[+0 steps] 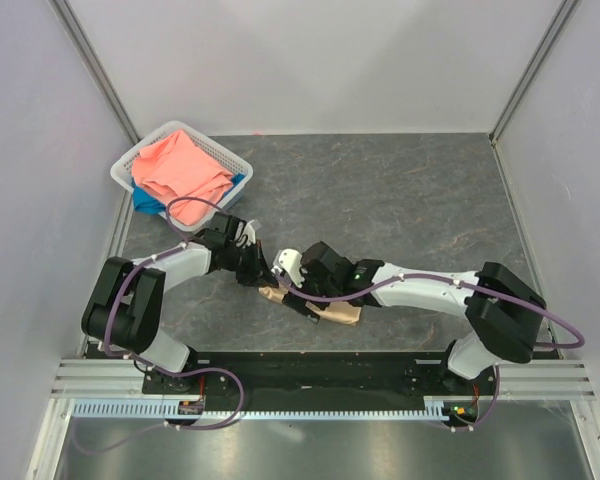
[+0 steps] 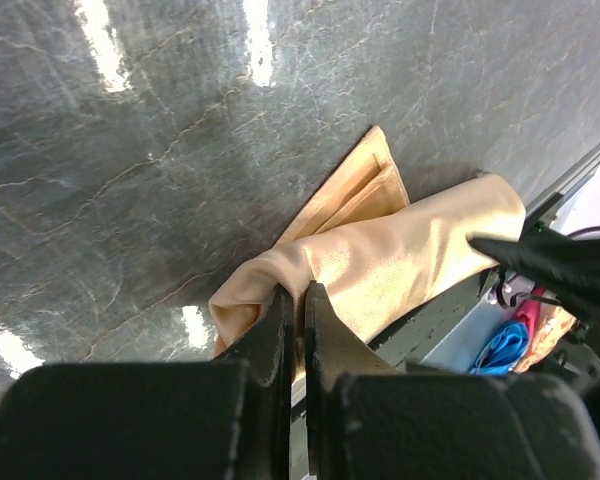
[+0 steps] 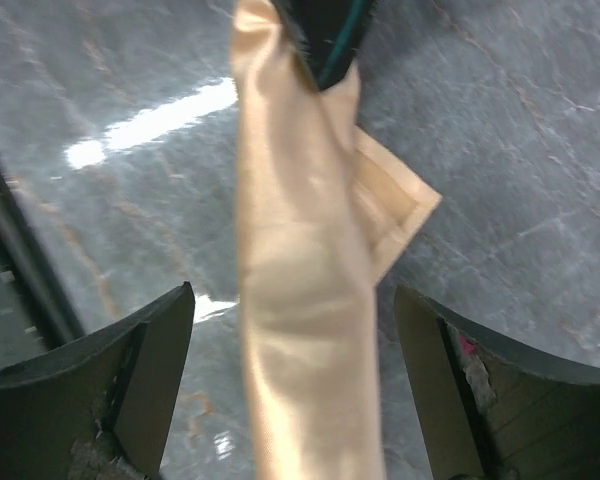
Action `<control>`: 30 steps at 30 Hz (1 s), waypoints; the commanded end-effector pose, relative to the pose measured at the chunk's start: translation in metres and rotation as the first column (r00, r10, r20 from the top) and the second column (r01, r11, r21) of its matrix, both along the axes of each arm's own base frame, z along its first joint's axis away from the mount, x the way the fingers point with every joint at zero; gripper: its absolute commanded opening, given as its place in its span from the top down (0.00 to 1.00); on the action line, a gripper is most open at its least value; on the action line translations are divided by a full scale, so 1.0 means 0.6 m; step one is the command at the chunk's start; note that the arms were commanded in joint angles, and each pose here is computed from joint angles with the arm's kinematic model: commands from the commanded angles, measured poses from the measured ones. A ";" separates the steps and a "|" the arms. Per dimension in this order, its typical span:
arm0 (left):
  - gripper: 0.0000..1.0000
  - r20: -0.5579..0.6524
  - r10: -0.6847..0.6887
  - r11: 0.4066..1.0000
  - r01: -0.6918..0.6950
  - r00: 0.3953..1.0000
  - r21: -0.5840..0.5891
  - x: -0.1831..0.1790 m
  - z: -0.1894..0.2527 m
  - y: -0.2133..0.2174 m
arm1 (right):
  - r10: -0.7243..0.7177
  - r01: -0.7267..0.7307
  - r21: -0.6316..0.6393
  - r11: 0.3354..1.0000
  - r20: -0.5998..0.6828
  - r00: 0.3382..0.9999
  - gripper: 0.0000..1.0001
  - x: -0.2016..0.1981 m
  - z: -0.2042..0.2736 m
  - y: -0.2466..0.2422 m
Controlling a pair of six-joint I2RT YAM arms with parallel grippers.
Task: Fold the napkin, place the utensils inside, and roll it up
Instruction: Roll the napkin with the utensil
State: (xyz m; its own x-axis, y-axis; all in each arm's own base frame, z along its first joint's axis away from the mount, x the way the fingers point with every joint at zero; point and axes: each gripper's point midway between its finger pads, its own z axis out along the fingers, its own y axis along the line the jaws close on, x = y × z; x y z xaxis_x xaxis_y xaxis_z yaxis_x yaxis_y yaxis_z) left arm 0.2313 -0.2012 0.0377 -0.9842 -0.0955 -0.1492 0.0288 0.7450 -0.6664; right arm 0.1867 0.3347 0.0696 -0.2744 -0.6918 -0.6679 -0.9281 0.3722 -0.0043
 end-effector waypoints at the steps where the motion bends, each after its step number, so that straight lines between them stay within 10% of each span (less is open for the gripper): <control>1: 0.98 0.011 -0.055 0.998 0.055 0.998 -0.016 0.002 0.015 -0.003 | -0.023 0.031 -0.057 0.998 0.138 0.990 0.10 0.036 -0.015 0.003; 15: 0.96 0.000 -0.082 0.996 0.082 0.997 -0.027 -0.004 0.014 -0.006 | 0.041 -0.044 -0.102 0.994 -0.037 0.998 0.22 0.021 -0.076 0.016; 21: 0.42 0.096 -0.043 0.999 0.042 0.994 0.008 0.031 0.043 0.001 | 0.056 -0.077 -0.064 0.995 -0.283 0.957 0.49 -0.013 -0.094 0.000; 30: 0.31 0.258 0.044 0.994 -0.068 0.965 0.084 0.061 0.079 0.032 | 0.082 -0.022 0.107 0.994 -0.605 0.792 0.57 -0.030 -0.080 -0.006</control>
State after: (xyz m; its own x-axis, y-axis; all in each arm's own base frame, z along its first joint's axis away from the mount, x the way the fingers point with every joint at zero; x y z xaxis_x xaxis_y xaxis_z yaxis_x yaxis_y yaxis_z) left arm 0.2523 -0.1904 0.0693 -0.9508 -0.0962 -0.2945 0.1110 0.7818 -0.6135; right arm 0.1986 0.3353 0.0229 -0.5086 -0.6625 -0.5499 -0.8575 0.3321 0.3930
